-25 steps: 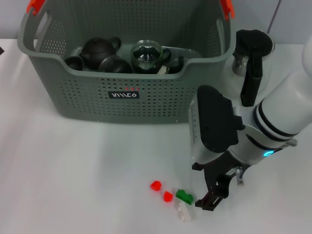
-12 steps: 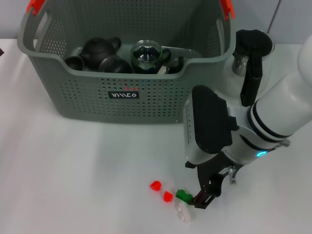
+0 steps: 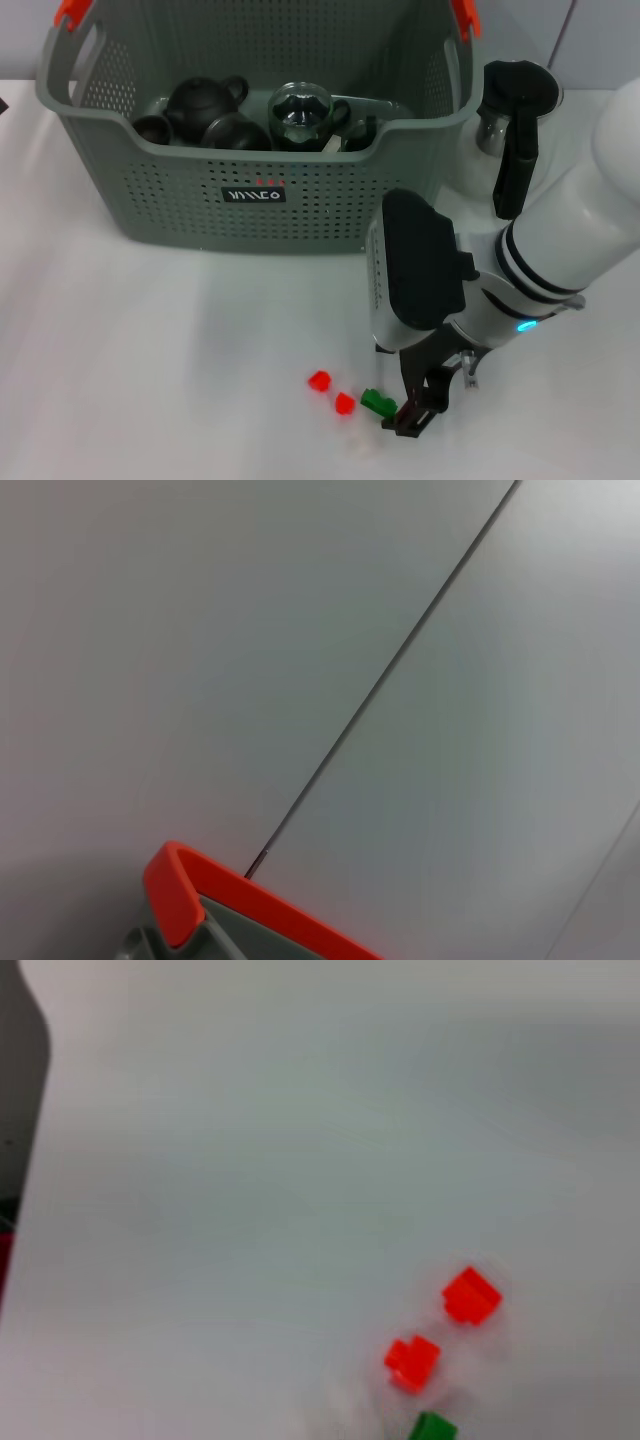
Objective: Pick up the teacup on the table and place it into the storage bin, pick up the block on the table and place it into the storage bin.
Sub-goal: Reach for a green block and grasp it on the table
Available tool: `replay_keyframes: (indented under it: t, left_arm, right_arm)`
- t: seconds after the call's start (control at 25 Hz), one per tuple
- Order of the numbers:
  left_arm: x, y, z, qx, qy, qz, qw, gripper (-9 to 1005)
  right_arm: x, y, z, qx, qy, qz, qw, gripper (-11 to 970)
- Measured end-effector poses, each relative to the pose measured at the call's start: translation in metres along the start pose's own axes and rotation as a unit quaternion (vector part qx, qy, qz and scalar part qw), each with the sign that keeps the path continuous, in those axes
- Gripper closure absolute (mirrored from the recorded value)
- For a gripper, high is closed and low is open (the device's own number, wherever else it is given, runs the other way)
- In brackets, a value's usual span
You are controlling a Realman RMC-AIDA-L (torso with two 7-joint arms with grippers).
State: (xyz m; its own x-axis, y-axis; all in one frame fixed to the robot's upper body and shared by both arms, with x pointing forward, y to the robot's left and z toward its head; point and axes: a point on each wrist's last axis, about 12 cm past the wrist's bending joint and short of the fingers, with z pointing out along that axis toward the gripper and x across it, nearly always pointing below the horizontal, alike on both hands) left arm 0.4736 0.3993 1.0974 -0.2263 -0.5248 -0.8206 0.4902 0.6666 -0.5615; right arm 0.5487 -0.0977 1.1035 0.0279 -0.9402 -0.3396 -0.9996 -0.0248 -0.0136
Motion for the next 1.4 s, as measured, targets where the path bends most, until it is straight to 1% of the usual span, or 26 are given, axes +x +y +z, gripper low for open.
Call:
replay_keyframes:
  t: [0.28, 0.6, 0.72, 0.92, 1.4]
  left_arm:
    - [0.0, 0.0, 0.0, 0.0, 0.001, 0.0, 1.0, 75]
    - [0.0, 0.0, -0.001, -0.001, 0.001, 0.0, 1.0, 75]
    - [0.0, 0.0, -0.001, 0.0, 0.001, 0.0, 1.0, 75]
    - [0.001, 0.0, -0.001, -0.001, -0.001, -0.002, 1.0, 76]
    - [0.004, 0.0, -0.001, 0.0, 0.001, -0.002, 1.0, 76]
  right_arm:
    - [0.001, -0.007, 0.0, 0.029, 0.002, 0.02, 0.999, 18]
    - [-0.004, -0.006, -0.008, 0.038, -0.013, 0.015, 0.999, 36]
    - [-0.004, -0.005, -0.008, 0.031, -0.011, 0.015, 0.999, 49]
    - [-0.006, 0.003, -0.003, 0.011, -0.005, 0.001, 1.0, 71]
    - [-0.007, 0.009, 0.001, 0.001, -0.001, -0.004, 1.0, 123]
